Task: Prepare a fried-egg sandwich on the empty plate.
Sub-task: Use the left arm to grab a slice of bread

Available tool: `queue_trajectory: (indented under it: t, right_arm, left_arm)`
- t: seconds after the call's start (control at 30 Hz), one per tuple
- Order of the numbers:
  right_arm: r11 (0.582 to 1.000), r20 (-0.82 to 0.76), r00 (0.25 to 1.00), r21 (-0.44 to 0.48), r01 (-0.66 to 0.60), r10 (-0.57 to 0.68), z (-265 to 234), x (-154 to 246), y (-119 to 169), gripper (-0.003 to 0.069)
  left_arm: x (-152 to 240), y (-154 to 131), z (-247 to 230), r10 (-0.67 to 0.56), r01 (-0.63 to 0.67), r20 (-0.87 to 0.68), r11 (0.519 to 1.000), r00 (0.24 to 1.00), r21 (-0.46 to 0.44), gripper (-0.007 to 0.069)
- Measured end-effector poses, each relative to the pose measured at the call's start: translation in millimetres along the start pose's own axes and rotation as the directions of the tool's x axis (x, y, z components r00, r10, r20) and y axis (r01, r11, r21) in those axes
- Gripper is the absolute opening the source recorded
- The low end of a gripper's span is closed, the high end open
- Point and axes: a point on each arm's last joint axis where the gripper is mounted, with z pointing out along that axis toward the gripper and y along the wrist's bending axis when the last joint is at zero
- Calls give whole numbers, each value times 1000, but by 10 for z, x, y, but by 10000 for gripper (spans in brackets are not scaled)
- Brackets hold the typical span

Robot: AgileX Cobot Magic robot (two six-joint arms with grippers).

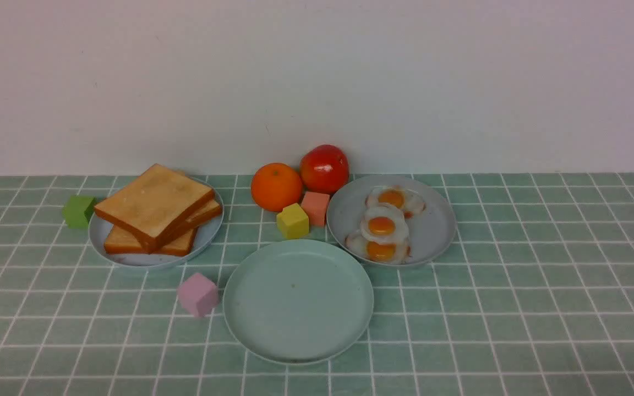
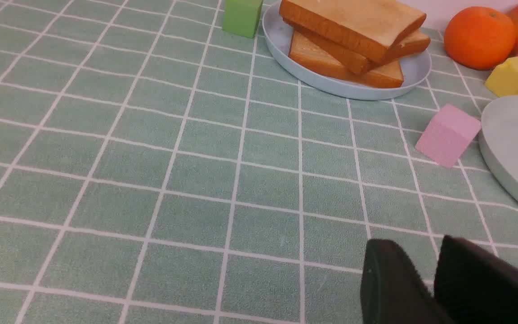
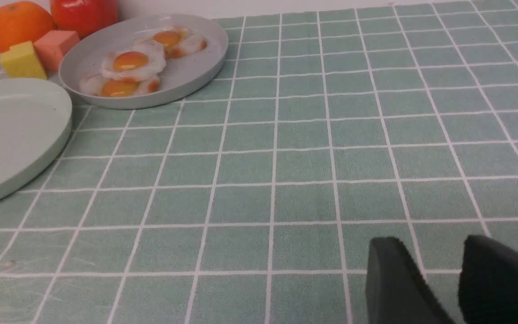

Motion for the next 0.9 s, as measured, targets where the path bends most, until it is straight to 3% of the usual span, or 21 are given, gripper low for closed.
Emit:
queue_trajectory:
  t: [0.5, 0.63, 0.7, 0.73, 0.77, 0.8, 0.9]
  right_arm:
    - [1000, 0, 1000, 0, 0, 0, 0, 0, 0, 239]
    - [1000, 0, 1000, 0, 0, 0, 0, 0, 0, 239]
    - [1000, 0, 1000, 0, 0, 0, 0, 0, 0, 239]
    - [1000, 0, 1000, 0, 0, 0, 0, 0, 0, 239]
    - [1000, 0, 1000, 0, 0, 0, 0, 0, 0, 239]
    - [1000, 0, 1000, 0, 0, 0, 0, 0, 0, 239]
    - [1000, 0, 1000, 0, 0, 0, 0, 0, 0, 239]
  left_arm:
    - [-1, 0, 0, 0, 0, 1, 1000, 1000, 0, 185]
    - [-60, -17, -2, -31, 30, 66, 999, 997, 20, 185]
    - [-159, -53, -16, -226, 213, 157, 972, 961, 96, 186]
    - [-166, -56, -17, -255, 240, 161, 965, 953, 105, 186]
    - [-233, -69, -33, -424, 393, 202, 903, 883, 175, 186]
    - [-255, -70, -39, -487, 450, 209, 870, 848, 201, 187]
    - [-357, -53, -75, -700, 628, 243, 712, 672, 314, 191]
